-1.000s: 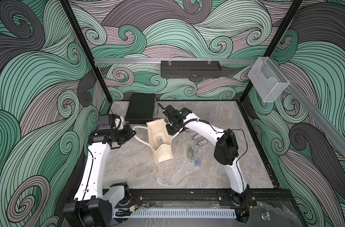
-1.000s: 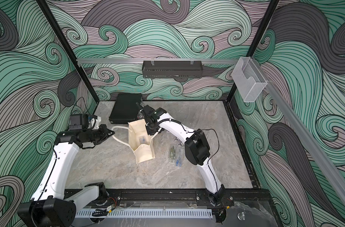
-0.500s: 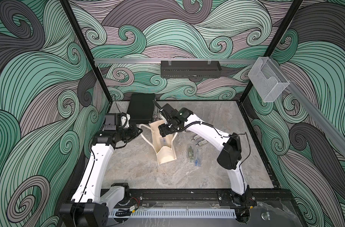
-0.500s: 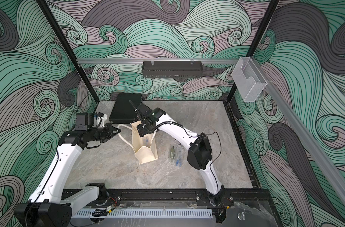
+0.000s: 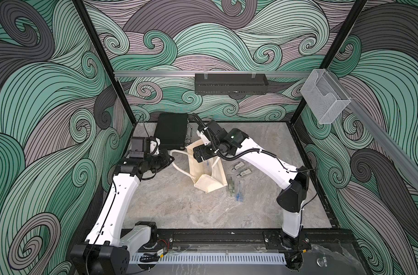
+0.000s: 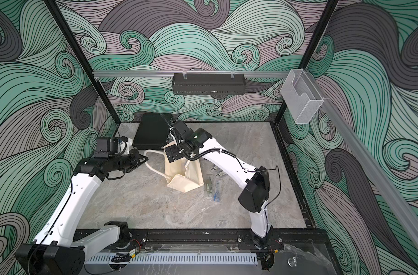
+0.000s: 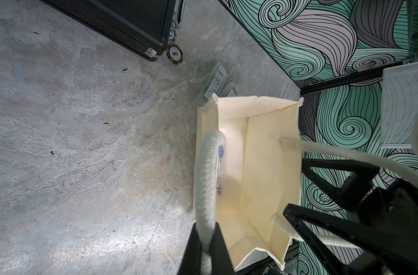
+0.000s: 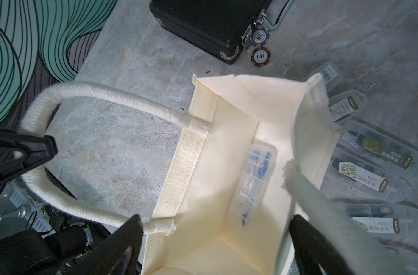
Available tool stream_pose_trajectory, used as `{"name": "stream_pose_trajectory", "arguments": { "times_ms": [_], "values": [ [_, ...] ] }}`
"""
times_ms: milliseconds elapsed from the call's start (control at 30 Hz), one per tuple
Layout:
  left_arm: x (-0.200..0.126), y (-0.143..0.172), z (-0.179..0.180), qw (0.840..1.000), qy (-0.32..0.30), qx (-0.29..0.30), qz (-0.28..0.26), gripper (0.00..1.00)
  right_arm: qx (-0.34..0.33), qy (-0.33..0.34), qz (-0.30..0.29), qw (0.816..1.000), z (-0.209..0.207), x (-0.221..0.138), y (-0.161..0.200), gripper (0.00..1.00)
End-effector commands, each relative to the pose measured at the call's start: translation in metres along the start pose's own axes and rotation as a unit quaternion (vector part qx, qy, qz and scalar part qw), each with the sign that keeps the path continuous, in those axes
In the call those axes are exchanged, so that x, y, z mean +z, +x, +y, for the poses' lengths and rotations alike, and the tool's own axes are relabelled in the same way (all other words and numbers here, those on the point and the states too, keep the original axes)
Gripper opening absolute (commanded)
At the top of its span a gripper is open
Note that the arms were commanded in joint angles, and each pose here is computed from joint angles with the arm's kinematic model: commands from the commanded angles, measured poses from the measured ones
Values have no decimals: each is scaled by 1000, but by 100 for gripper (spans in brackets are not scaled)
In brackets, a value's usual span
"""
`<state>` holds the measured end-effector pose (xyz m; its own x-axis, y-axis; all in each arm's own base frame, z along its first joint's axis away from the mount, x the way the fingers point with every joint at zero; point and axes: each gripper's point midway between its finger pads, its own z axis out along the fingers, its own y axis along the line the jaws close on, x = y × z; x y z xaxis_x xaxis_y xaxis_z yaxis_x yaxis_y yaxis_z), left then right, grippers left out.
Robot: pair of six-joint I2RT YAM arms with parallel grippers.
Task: Put the compass set into the canvas bag
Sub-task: Adjust the canvas bag at the center of the board.
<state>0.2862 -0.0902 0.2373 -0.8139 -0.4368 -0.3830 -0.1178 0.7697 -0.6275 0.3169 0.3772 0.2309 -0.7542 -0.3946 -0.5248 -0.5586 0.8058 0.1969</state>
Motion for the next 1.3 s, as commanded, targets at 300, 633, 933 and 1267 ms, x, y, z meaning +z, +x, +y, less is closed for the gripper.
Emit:
{"name": "stream_pose_trajectory", "arguments": {
  "times_ms": [300, 633, 933, 1267],
  "values": [
    [-2, -18, -27, 999, 21, 28, -24, 4, 49, -105, 36, 993, 15, 31, 3, 96],
    [3, -16, -42, 998, 36, 43, -20, 2, 85, -110, 65, 988, 17, 62, 11, 100],
    [3, -17, -43, 998, 40, 45, -24, 3, 78, -176, 61, 979, 42, 65, 7, 100],
    [2, -16, -41, 998, 34, 46, -24, 4, 51, -175, -3, 983, 45, 55, -8, 99]
  ]
}}
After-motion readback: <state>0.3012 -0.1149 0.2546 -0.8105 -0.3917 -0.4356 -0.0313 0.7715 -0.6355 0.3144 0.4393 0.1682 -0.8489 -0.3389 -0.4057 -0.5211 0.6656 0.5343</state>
